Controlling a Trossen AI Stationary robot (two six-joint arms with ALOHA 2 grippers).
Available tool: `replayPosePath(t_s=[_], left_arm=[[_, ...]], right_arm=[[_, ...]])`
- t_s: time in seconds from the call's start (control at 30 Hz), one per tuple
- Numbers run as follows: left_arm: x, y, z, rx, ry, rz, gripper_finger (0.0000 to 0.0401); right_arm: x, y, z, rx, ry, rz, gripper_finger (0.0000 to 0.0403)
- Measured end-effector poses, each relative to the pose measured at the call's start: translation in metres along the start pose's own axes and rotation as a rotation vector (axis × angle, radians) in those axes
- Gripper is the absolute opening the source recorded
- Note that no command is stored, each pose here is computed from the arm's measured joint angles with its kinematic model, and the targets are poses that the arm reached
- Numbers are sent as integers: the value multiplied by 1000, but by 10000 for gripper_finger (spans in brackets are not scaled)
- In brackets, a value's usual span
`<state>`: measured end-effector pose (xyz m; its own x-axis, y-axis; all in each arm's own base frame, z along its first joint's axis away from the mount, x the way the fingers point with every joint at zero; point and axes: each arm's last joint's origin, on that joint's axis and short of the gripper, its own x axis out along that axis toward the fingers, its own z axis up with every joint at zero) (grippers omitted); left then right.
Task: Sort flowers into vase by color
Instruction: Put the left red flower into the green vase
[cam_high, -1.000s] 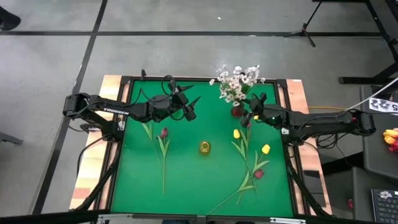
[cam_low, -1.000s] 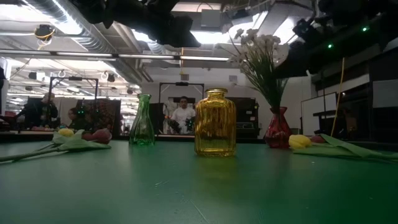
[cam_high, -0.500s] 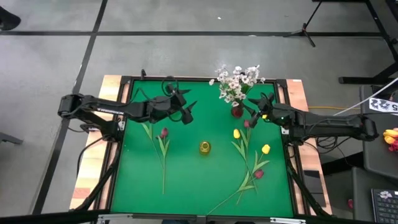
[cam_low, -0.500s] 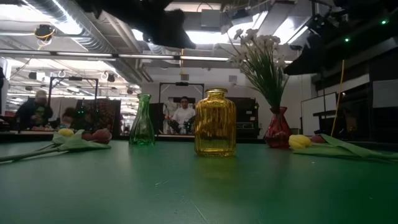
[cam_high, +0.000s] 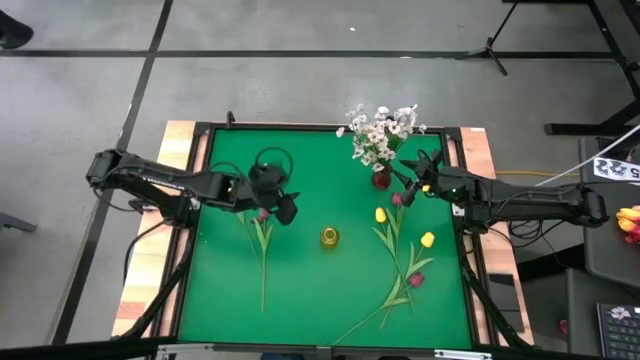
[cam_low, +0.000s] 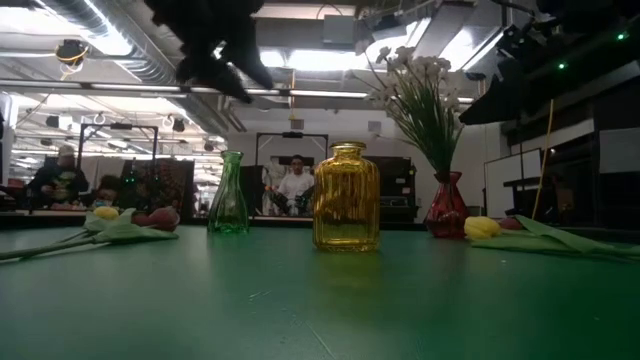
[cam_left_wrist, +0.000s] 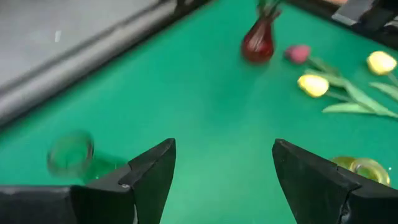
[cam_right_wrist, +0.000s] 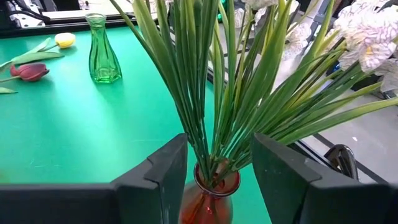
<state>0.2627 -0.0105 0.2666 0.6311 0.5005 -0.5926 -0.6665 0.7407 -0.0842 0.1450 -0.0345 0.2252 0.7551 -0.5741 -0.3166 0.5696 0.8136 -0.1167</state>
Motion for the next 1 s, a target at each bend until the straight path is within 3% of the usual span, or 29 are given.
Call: replayPosePath(t_s=[0.47,1.0], left_arm=[[-10,1,-44,-383,294,181,265],[19,-25,-85,-544,496,295,265]], right_arm=[[0,0,-2,-13,23,-1,177],[0,1,-3,-16,29,29,177]])
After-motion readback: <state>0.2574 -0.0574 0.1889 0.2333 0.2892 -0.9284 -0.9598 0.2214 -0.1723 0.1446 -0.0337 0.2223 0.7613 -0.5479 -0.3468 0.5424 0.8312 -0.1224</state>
